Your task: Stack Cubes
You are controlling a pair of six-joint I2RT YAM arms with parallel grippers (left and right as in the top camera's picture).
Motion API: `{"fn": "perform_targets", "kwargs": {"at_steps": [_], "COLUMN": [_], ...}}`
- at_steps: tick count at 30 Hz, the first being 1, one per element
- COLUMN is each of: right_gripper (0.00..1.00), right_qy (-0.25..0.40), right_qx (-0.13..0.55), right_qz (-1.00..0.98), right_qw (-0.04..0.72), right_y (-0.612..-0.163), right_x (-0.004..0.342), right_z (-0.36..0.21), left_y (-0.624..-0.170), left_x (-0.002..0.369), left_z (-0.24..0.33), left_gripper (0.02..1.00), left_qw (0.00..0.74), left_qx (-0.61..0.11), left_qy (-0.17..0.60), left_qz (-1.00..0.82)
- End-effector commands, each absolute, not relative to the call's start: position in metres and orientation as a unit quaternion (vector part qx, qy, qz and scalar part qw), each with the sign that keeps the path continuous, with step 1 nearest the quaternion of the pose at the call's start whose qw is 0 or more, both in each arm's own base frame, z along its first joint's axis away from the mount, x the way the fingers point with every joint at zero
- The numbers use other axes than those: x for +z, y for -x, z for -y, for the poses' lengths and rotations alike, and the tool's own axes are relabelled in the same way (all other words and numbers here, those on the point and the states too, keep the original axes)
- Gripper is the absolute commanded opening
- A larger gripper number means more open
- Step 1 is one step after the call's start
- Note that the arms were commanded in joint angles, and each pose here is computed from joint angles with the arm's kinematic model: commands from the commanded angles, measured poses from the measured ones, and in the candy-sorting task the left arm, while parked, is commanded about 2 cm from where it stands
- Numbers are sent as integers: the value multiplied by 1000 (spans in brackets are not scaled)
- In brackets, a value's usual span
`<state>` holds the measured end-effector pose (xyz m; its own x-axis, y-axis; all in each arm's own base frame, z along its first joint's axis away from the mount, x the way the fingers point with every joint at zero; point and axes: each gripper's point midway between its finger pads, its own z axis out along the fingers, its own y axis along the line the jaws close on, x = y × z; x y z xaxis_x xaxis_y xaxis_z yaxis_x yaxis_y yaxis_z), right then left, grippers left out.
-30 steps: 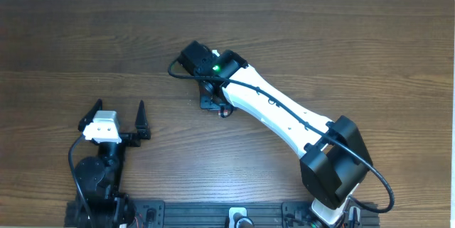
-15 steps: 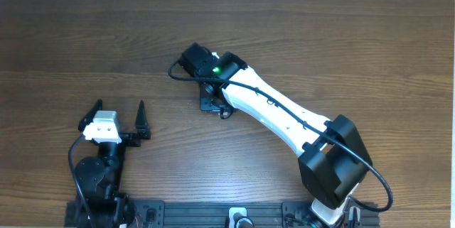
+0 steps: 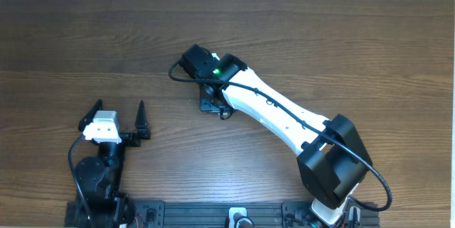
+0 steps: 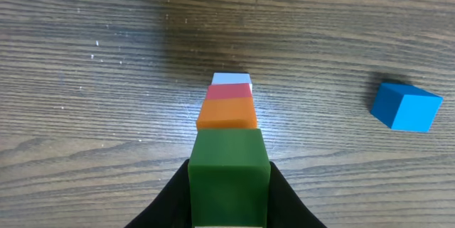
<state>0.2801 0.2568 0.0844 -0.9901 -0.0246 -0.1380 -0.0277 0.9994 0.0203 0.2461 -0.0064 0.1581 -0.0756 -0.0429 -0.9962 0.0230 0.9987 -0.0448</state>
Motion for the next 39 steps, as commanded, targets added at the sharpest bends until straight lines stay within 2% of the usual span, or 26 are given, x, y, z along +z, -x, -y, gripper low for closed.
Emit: {"fn": "perform_targets", "kwargs": {"at_steps": [1,27,39], "right_gripper": [23,73,154], "right_qy": [13,13,13], "right_qx": [7,5,1], "right_qz": [-998,-998,-997], "right_qw": [63,69,72], "right_y": [-281,-283,-285], "right_x": [78,75,75], "right_z": [-254,-253,-252], "left_y": [-246,-246,-246], "left_x": [157,157,157], "left_z": [7,7,7], "left_gripper": [1000,1000,1000], "left_qw": [681,681,681], "left_qx": [-21,-21,-21], "left_qy": [0,0,0], "left_qz": [-732,-732,-732]}}
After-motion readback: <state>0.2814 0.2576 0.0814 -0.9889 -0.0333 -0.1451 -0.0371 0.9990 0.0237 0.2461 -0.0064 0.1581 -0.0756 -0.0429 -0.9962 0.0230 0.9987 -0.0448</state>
